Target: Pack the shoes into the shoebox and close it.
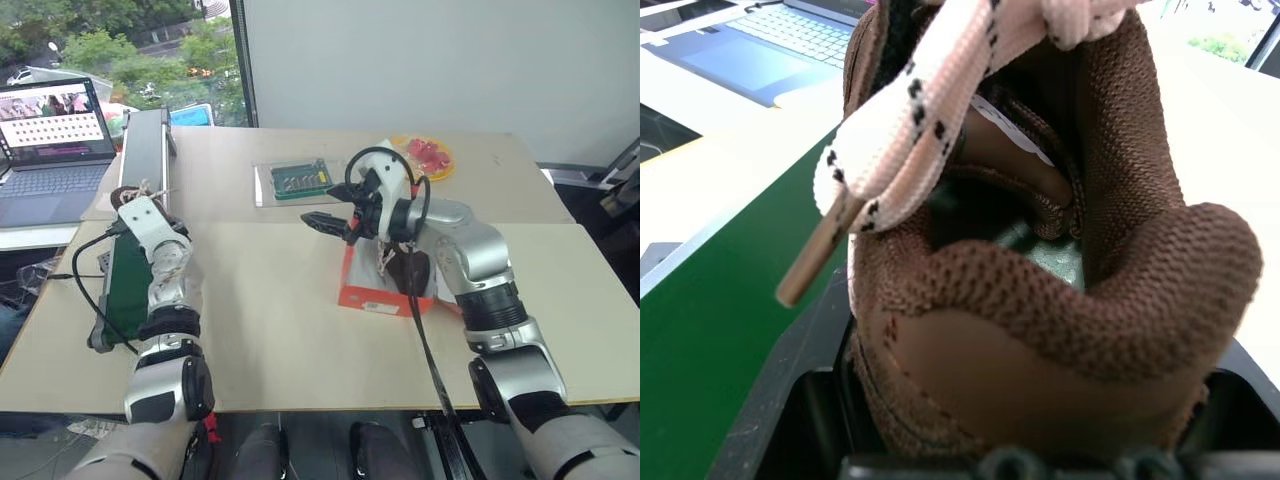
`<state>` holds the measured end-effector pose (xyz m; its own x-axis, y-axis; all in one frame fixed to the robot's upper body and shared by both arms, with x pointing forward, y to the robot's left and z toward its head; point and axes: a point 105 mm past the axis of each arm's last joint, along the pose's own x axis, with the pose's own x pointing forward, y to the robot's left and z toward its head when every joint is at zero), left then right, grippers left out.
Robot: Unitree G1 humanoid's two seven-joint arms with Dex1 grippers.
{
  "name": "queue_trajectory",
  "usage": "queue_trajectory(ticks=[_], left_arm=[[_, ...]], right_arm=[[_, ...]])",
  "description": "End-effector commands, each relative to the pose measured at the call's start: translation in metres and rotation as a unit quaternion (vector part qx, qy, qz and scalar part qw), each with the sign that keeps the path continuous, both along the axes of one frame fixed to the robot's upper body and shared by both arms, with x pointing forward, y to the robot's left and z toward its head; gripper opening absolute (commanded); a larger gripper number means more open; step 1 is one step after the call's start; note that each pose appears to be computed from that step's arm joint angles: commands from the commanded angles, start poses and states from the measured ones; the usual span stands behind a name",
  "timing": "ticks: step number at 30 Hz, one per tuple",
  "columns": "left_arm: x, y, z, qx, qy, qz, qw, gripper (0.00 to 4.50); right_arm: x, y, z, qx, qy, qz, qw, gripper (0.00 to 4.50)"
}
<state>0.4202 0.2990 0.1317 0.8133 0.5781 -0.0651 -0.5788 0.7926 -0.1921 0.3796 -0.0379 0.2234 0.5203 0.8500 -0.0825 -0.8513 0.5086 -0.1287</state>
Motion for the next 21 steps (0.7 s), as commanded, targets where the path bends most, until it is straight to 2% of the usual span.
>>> queue_trajectory(ticks=[1, 3, 6, 10, 12, 18, 21], left_arm=[[0.012, -0.047, 0.096, 0.069, -0.158, -0.150, 0.974, 2.68], [0.012, -0.079, 0.112, 0.073, -0.184, -0.237, 0.951, 2.68], [0.000, -0.130, 0.131, 0.067, -0.217, -0.367, 0.902, 2.68], [-0.019, -0.176, 0.140, 0.065, -0.214, -0.483, 0.847, 2.68], [-0.027, -0.193, 0.141, 0.067, -0.206, -0.524, 0.824, 2.68], [-0.056, -0.236, 0.143, 0.077, -0.186, -0.616, 0.762, 2.68], [-0.065, -0.248, 0.147, 0.064, -0.189, -0.633, 0.748, 2.68]], right_arm=[[-0.001, 0.000, 0.038, 0.087, 0.004, 0.002, 0.996, 4.50], [0.000, -0.001, 0.050, 0.139, 0.030, 0.001, 0.990, 4.50], [0.009, -0.013, 0.077, 0.268, 0.106, -0.012, 0.958, 4.50], [0.020, -0.029, 0.087, 0.354, 0.187, -0.027, 0.916, 4.50], [0.023, -0.033, 0.087, 0.372, 0.209, -0.034, 0.904, 4.50], [0.028, -0.042, 0.078, 0.383, 0.241, -0.055, 0.890, 4.50], [0.028, -0.045, 0.076, 0.392, 0.248, -0.061, 0.884, 4.50]])
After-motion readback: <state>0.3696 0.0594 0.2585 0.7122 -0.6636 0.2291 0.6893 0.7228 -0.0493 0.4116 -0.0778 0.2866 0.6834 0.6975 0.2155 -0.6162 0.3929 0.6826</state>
